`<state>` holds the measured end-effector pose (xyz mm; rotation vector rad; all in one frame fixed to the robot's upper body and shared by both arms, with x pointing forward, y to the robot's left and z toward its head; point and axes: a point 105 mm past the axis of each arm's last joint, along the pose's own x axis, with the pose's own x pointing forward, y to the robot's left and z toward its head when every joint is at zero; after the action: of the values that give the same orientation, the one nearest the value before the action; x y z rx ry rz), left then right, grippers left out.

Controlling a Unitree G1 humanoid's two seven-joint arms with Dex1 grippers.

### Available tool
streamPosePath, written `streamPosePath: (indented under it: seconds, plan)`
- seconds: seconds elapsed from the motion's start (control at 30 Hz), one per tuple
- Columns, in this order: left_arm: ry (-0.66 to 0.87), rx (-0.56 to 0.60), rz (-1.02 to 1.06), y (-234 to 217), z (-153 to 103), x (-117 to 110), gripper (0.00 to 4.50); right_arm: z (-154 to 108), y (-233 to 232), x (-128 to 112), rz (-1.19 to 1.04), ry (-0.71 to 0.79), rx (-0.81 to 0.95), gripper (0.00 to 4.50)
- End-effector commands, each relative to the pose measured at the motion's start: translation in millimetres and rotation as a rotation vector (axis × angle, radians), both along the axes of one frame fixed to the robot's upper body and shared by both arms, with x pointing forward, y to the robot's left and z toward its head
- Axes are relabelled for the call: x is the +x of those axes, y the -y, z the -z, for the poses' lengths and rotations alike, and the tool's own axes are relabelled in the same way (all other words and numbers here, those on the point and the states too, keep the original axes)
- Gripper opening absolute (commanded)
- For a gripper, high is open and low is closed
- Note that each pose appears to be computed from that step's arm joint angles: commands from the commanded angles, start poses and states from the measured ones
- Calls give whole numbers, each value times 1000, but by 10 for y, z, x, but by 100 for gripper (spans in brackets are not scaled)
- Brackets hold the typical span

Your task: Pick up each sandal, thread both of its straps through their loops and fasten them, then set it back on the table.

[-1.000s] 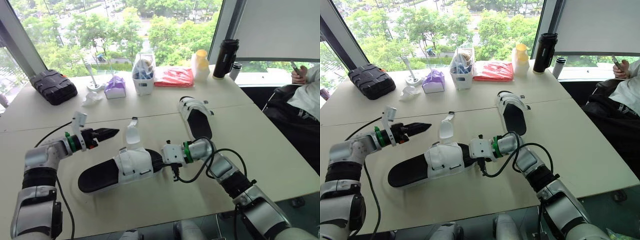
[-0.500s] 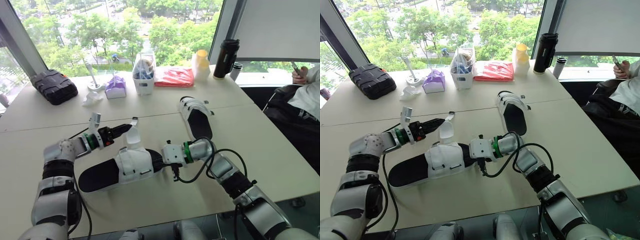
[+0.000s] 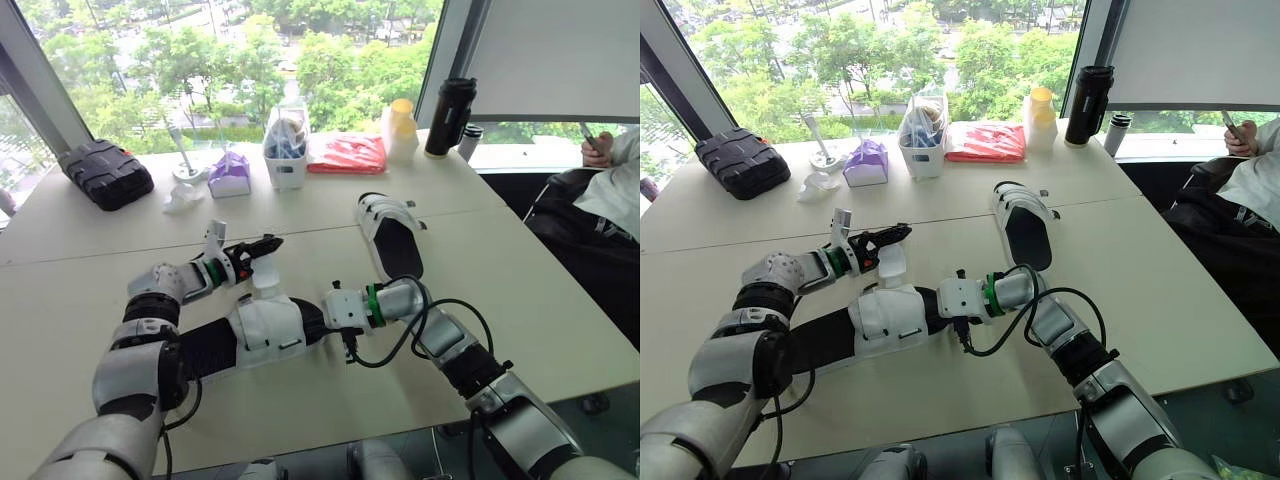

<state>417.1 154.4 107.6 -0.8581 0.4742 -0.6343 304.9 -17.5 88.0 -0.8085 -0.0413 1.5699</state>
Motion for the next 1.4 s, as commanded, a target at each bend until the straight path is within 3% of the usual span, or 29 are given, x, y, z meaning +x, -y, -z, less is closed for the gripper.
streamPosePath:
  seconds: [0.03, 0.27, 0.37, 0.53, 0.63, 0.77, 0.9, 1.1, 1.2, 1.4]
  plan:
    - [35, 0, -62, -57, -97, 100, 357, 101, -19, -40, -9, -14, -38, 0]
    - [67, 0, -122, -96, -129, 174, 7, 107, -27, -53, -15, -18, -39, 0]
    - [160, -25, -155, -168, -291, 220, 2, 111, -25, -61, -17, -20, -41, 0]
    - [431, 106, -36, -95, -578, 151, 2, 113, -13, -69, -18, -22, -42, 0]
    - [675, 180, 145, 98, -808, -160, 2, 115, -4, -76, -21, -25, -45, 0]
    - [814, 260, 265, 259, -856, -515, 2, 115, -1, -84, -24, -27, -47, 0]
    - [1053, 489, 426, 391, -753, -1022, 2, 129, -2, -102, -34, -33, -53, 0]
    - [1272, 727, 560, 403, -531, -1394, 2, 139, -9, -118, -47, -36, -58, 0]
    - [1415, 868, 648, 362, -383, -1513, 2, 147, -11, -127, -58, -37, -63, 0]
    - [1615, 1001, 770, 289, -182, -1631, 2, 153, -24, -125, -67, -35, -67, 0]
